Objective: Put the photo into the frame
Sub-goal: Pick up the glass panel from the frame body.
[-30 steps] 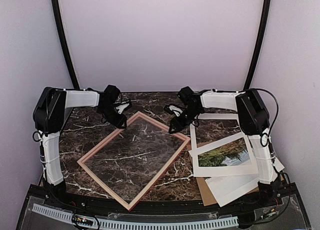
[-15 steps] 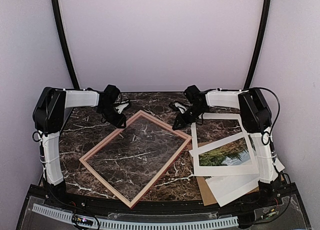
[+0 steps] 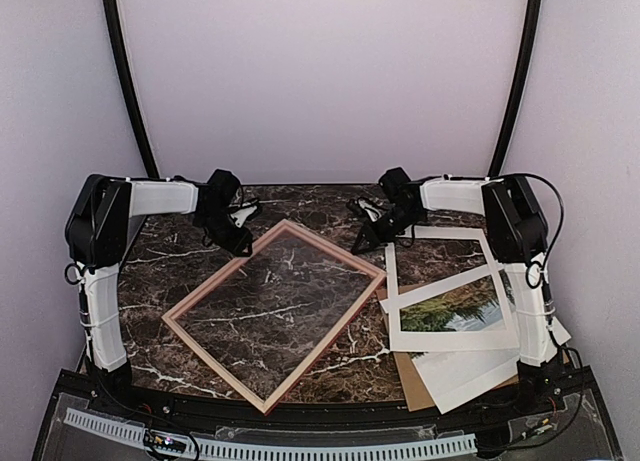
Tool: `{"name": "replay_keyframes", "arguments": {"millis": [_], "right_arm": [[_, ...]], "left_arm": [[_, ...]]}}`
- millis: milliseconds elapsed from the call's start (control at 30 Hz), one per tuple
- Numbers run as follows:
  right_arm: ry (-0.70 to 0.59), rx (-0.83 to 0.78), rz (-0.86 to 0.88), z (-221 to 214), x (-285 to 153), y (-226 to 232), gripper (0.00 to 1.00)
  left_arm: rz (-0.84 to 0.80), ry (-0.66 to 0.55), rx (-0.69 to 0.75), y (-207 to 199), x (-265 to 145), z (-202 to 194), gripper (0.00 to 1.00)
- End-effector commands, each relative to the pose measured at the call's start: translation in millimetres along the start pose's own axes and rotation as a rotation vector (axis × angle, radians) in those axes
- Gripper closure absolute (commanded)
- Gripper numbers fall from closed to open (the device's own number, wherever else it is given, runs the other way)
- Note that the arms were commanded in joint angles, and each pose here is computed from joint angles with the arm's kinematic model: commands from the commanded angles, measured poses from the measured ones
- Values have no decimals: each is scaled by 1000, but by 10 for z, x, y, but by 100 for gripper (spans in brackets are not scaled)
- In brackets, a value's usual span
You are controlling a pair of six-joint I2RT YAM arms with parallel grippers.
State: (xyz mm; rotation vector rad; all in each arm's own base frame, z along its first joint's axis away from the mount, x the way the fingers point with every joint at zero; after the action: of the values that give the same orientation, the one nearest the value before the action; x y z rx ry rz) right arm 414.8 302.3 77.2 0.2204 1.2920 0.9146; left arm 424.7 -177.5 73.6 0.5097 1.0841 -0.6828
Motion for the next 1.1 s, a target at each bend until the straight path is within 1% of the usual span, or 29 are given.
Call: {"name": "replay_keyframes", "arguments": {"millis": [0,133,267,533,600,667,767,933,1067], "right_arm": [[-41,-3,-4,64,-250,28,100],[-79,-26,14,128,-440,122,100],[-112,-59,45,193,-588,266,100],[-129,-108,70,204,-756,433,100],[-145,-132,92,206,-844,535,100],[-166,-156,116,223,-952,653,100],[-207,-191,144,269,-1147,842,100],[-249,-228,184,309,-1410,1099,100],[-275,-251,227,309,-1565,1273,100]], "left_arm": [[28,-57,0,-5,-295,137,58],[29,-102,-7,1,-393,222,58],[1,-186,-3,-38,-541,375,56],[-60,-333,17,-103,-797,654,52],[-68,-378,28,-111,-879,737,50],[-82,-417,41,-128,-952,810,46],[-95,-461,61,-140,-1051,907,38],[-100,-505,103,-149,-1151,1004,32],[-109,-529,143,-156,-1182,1035,29]]}}
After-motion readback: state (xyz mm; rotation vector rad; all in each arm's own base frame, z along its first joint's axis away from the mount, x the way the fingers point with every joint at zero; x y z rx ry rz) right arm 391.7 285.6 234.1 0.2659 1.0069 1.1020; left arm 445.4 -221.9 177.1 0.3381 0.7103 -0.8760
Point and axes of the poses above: each gripper's point midway between its finger pads, its own x axis out along the fingers, its own y axis along the line the jaws close on, z = x × y, the point moved 4 cm from there along -x, back along the fingers, and after that the axes turned 13 degrees about x, right-handed, at the moved point
